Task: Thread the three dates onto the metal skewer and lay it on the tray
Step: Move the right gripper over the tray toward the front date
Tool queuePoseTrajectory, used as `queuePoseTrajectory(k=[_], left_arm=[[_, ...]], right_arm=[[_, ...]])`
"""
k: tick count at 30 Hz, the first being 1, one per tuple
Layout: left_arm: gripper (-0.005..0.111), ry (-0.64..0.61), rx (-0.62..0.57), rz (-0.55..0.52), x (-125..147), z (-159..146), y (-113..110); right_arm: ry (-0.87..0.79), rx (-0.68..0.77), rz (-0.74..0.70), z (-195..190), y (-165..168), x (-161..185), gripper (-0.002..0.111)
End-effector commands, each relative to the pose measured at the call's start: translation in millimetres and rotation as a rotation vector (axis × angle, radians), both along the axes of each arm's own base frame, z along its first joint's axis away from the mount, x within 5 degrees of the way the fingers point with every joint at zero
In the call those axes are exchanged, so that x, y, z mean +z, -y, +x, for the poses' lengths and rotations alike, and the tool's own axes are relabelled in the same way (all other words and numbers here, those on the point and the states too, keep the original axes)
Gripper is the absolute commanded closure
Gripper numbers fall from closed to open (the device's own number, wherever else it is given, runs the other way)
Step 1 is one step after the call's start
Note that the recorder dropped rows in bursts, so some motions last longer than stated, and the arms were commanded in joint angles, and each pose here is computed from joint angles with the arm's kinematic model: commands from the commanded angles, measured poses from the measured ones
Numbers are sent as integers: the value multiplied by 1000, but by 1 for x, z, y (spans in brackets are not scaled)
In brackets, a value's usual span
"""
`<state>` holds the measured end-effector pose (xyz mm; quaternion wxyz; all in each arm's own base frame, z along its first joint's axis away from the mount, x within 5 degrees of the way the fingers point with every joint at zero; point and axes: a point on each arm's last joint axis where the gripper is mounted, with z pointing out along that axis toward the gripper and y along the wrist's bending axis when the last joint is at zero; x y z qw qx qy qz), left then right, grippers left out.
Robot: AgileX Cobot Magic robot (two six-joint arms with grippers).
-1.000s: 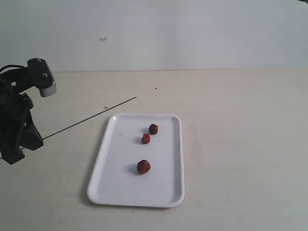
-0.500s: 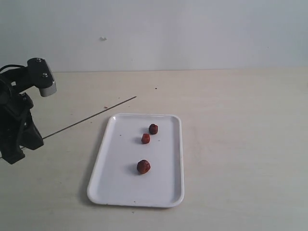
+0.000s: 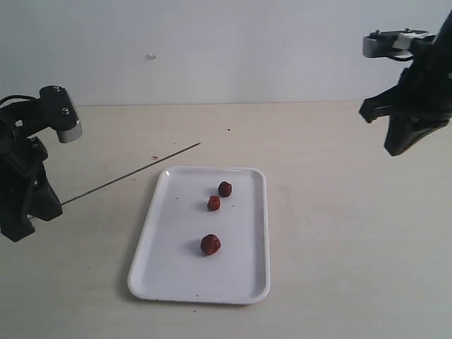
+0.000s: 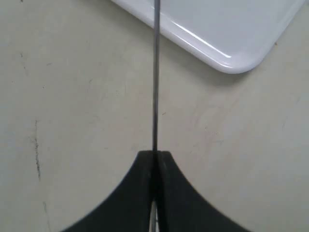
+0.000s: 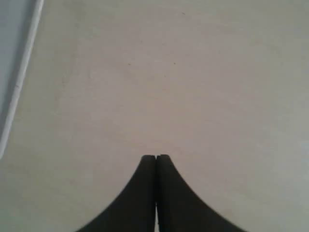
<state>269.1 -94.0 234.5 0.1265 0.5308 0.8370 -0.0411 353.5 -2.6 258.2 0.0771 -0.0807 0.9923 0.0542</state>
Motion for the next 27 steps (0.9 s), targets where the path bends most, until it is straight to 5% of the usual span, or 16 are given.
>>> queuePoseTrajectory(k=[1,10,18,27], left_arm=[[107,-10,10,-3,0,-1,-1],[107,-5,10,-2,0,-1,-1],[107,-2,9,1,0,0,-1],[107,-24,78,27,-13,11,-16]], right_arm=[[87,50,19,3,-41,-7,108],[96,313,14,1,-137,-28,78],[44,327,106,7,-173,-73,77],[73,473,64,-6,-208,-86,64]])
